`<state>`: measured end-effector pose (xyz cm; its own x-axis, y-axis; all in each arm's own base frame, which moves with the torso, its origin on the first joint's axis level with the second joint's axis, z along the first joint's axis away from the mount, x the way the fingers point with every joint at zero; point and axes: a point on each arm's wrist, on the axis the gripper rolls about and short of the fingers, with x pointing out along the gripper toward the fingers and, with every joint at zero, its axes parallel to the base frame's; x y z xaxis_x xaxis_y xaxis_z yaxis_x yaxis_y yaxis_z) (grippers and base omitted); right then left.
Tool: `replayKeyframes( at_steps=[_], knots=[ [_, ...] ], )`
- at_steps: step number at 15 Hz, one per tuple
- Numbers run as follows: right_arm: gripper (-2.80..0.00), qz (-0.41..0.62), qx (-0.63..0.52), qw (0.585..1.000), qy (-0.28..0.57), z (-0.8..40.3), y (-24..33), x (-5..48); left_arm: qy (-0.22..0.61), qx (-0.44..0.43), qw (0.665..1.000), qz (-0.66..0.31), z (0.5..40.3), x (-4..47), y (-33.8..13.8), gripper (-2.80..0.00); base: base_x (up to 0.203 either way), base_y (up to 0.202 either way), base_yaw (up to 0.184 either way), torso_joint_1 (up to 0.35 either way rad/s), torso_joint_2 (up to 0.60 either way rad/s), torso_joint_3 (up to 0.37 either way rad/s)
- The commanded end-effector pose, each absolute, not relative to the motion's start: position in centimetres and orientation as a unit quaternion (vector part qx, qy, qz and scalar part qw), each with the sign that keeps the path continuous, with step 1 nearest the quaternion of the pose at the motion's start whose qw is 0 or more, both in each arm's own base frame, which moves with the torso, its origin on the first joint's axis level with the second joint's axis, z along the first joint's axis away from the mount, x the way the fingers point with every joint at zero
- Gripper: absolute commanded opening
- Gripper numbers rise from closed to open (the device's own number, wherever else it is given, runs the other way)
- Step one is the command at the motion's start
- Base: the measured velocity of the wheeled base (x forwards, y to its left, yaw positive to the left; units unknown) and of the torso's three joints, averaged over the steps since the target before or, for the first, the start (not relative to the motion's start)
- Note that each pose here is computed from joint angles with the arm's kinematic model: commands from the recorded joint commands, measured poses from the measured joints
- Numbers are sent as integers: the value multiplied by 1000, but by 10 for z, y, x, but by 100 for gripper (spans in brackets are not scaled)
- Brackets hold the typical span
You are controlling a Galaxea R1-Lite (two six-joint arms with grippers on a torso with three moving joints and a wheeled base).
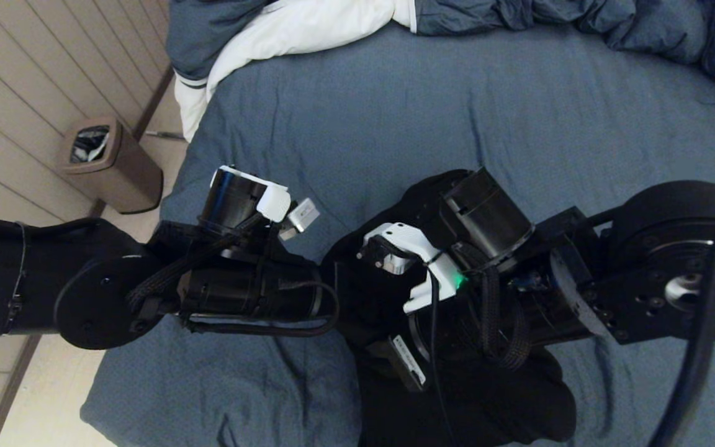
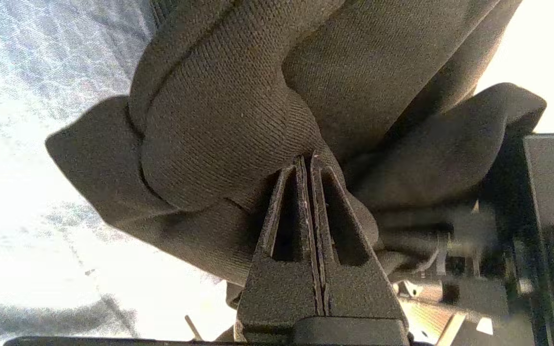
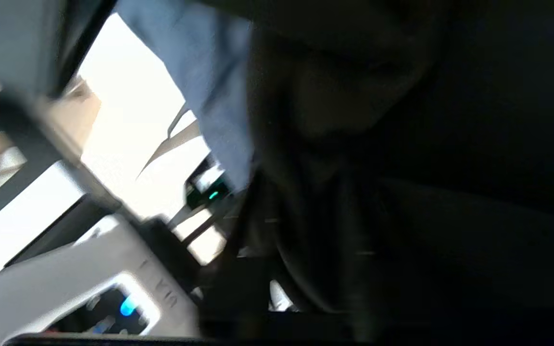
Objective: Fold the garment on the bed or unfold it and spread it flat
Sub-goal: Fold the black sweatshirt
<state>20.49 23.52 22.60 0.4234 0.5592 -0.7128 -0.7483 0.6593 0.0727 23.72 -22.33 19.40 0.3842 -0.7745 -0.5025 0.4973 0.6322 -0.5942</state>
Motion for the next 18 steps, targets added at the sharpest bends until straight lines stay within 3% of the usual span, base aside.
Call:
replayKeyframes(
  at_steps=[1,18],
  knots=[
    [0,380,-130,845,353,228,237,207,396,-177,812,-392,193,237,-225,-280,0,0,0,0,0,0],
    [0,328,-76,904,263,290,185,219,394,-177,811,-394,194,237,-226,-280,0,0,0,0,0,0]
  ],
)
